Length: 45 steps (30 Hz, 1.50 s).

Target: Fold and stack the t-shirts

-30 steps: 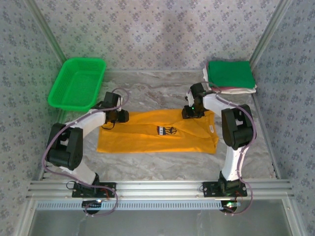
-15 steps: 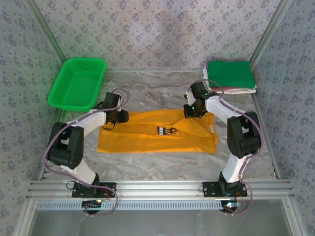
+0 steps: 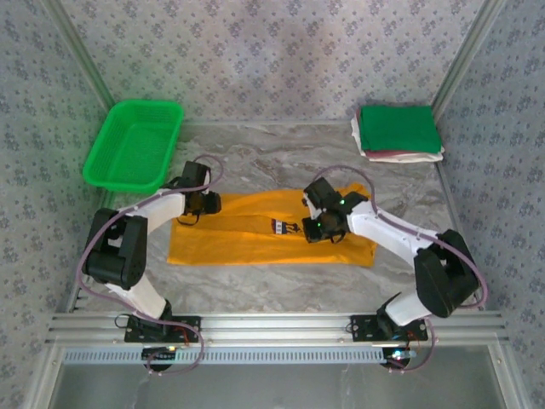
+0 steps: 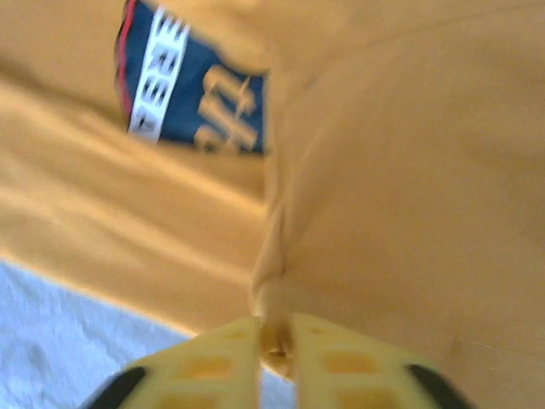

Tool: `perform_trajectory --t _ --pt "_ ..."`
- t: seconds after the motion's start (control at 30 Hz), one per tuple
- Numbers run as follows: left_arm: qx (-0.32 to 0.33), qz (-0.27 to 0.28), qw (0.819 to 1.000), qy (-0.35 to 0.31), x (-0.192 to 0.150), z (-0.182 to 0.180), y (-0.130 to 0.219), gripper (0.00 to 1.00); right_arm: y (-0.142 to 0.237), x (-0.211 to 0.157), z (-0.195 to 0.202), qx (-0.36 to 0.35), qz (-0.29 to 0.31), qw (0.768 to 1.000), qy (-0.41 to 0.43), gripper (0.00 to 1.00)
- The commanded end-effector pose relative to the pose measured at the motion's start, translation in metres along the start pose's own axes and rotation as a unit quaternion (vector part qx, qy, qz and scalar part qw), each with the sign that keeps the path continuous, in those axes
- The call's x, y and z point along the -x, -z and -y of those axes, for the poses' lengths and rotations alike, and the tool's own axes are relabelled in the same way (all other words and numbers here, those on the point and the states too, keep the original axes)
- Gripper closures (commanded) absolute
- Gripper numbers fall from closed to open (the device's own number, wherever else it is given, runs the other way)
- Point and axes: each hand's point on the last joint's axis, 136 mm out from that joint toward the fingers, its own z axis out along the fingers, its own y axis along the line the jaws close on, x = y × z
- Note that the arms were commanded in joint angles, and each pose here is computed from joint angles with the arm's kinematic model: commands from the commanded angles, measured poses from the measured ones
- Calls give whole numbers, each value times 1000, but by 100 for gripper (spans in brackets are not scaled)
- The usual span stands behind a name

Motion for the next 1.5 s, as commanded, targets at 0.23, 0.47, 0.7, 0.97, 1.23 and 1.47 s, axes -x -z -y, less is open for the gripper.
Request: perform_trajectory --t 0.23,0.47,0.7,0.97,1.23,1.47 --pt "4 15 1000 8 11 -1 -3 62 42 -2 7 6 53 996 -73 52" --pt "-8 11 999 36 22 -7 -3 62 31 53 63 -19 89 983 -157 57" --pt "-2 -26 994 104 26 -47 -22 62 -10 81 85 -56 68 980 -179 61" --pt "15 -32 990 135 38 -71 -30 73 -56 77 108 -55 25 973 -224 64" --pt "1 -54 989 136 13 -64 -16 78 -78 72 140 -56 16 961 -270 66" --pt "12 -84 977 195 -48 -69 12 76 -92 123 147 -13 41 958 -284 66"
